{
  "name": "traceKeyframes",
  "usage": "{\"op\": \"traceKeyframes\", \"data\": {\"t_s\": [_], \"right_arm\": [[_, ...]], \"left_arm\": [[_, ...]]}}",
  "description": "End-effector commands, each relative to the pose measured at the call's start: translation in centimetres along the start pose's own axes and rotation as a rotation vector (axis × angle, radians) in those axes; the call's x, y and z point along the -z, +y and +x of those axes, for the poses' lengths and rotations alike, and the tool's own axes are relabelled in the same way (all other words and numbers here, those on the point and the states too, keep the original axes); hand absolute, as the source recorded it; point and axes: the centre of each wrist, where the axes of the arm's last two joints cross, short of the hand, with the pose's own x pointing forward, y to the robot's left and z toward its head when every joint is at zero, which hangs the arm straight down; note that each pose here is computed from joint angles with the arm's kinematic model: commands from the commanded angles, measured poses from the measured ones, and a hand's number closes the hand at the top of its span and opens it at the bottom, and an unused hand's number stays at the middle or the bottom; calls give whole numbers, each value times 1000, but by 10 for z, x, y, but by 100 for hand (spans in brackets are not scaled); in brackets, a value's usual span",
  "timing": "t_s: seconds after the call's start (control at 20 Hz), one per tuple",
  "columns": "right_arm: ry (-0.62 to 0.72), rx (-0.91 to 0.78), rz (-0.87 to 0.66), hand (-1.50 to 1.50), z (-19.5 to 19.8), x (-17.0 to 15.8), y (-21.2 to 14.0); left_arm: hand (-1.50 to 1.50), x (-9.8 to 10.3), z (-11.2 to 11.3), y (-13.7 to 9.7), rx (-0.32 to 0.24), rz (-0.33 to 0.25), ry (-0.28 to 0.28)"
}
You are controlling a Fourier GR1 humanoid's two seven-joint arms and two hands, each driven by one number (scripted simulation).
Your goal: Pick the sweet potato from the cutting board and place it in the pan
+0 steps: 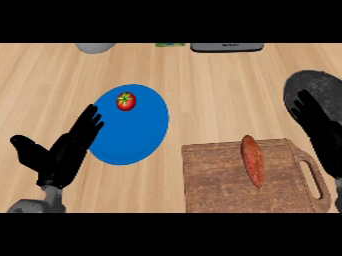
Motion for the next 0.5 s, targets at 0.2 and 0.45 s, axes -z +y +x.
{"op": "traceKeyframes", "data": {"t_s": [0.2,0.45], "right_arm": [[-136,23,625,150,0,8,31],[-410,-155,522,-150,-22,5,-34]], "left_arm": [[0,13,46,19,222,123,-238],[0,21,56,33,238,219,-244]]}}
